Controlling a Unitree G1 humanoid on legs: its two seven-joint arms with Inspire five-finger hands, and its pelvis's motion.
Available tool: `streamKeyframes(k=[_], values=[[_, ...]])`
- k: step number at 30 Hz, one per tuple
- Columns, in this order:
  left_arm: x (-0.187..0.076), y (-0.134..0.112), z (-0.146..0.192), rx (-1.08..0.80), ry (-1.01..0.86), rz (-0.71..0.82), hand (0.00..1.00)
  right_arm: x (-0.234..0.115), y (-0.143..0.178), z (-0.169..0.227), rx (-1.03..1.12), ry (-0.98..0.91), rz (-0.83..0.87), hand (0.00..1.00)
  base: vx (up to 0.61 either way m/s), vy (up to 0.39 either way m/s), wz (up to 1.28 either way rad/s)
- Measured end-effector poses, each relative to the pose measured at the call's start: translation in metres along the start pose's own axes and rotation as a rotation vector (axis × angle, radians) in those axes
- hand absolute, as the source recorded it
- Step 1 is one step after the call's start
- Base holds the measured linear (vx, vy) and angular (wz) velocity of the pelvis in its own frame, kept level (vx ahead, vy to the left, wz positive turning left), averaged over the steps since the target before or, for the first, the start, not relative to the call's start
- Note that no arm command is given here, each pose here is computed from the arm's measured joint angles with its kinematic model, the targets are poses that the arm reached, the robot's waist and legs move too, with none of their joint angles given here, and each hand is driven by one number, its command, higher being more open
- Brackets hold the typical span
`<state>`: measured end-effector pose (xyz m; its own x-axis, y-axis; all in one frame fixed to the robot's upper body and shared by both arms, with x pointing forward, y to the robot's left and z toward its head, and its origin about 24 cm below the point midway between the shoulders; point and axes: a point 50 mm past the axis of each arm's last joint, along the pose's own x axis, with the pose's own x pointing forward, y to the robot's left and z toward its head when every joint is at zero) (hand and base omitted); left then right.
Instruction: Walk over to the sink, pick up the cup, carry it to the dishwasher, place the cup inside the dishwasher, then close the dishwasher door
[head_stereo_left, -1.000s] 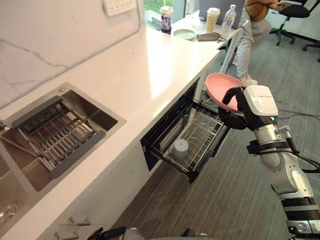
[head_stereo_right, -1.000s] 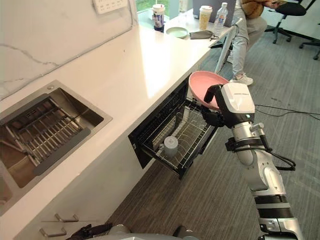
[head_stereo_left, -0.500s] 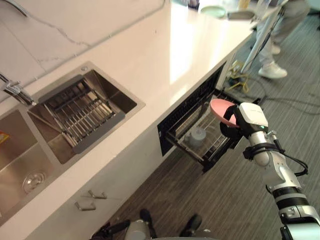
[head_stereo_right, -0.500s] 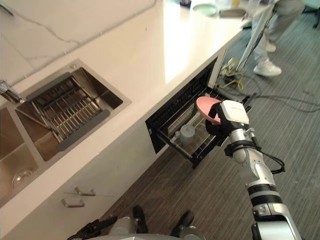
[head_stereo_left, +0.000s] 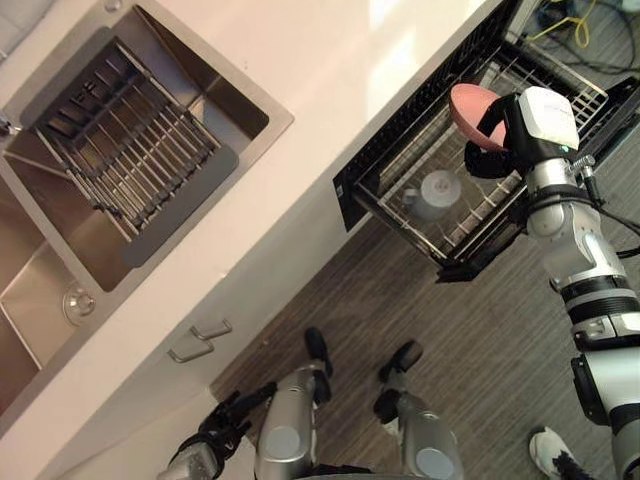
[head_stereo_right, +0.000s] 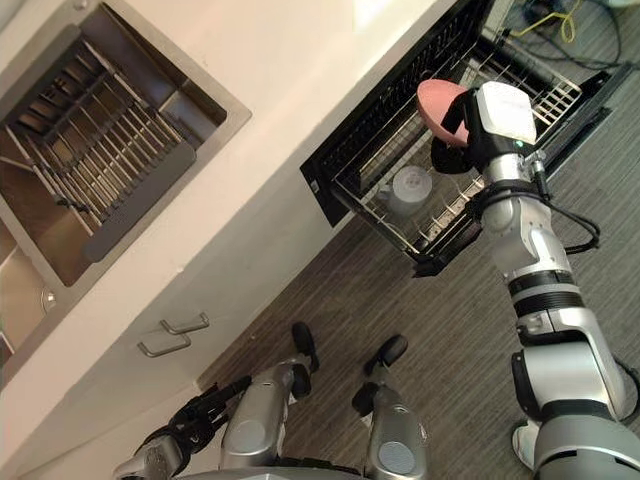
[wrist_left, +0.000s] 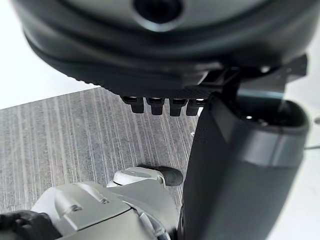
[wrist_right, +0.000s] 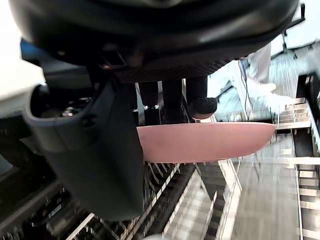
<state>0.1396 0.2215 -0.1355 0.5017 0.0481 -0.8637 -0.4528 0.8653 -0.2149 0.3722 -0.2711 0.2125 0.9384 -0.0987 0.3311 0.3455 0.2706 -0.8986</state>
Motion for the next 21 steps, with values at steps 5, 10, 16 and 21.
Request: streamKeyframes(k=[5,10,16,21], values=[[0.002,-0.014,0.007,0.007,-0.002,-0.029,1.0,0.003,0.008,-0.008,0.05,0.07,0.1,0.0,0.02,0.141,0.15],[0.003,-0.019,0.011,0.016,-0.001,-0.044,1.0,0.008,0.004,-0.007,0.069,0.086,0.102,1.0,-0.01,0.156,0.06],[0.003,-0.02,0.011,0.041,-0.009,-0.043,1.0,0.008,0.004,-0.007,0.08,0.09,0.096,1.0,-0.02,0.121,0.03],[0.002,-0.021,0.011,0.09,-0.034,-0.037,1.0,0.003,0.001,-0.012,0.119,0.1,0.071,1.0,0.01,0.123,0.02]])
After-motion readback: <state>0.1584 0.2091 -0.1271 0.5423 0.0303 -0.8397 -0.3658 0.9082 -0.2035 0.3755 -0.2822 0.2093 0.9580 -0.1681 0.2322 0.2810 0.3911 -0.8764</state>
